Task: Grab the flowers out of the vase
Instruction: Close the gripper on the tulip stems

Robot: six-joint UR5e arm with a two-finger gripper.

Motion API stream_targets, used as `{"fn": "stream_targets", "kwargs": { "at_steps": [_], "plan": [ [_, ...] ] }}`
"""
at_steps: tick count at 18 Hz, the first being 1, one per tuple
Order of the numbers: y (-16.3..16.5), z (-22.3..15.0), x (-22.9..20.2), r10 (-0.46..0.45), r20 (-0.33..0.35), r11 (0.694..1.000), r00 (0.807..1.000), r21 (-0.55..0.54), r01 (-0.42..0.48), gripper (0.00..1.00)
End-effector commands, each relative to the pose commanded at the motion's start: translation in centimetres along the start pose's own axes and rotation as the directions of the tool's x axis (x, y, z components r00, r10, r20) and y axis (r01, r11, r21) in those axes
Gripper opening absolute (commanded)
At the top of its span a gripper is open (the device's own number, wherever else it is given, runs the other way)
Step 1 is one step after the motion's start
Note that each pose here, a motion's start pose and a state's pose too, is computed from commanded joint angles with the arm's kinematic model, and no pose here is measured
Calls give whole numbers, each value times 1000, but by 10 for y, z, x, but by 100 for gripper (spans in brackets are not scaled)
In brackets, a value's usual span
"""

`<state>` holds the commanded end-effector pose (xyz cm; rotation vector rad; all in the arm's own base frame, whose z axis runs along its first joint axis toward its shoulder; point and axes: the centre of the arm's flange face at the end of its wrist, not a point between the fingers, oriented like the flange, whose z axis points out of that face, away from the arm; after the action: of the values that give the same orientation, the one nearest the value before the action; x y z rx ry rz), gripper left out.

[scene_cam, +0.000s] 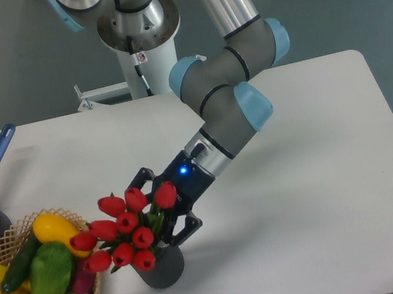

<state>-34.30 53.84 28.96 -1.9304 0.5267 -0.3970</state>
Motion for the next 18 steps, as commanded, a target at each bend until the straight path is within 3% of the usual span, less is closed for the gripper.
{"fn": "stream_targets", "kwargs": {
  "at_steps": [3, 7, 11, 18],
  "plan": [
    [-2, -2, -1, 2, 3, 1000, 1000, 0, -2, 66],
    [-1, -1, -1, -10, 2, 1000, 1000, 0, 10, 50],
    [-2, -4, -1, -8, 6, 1000, 1000, 2, 8, 41],
    [1, -8, -4, -15, 14, 1000, 1000, 2, 15, 36]
  ]
}}
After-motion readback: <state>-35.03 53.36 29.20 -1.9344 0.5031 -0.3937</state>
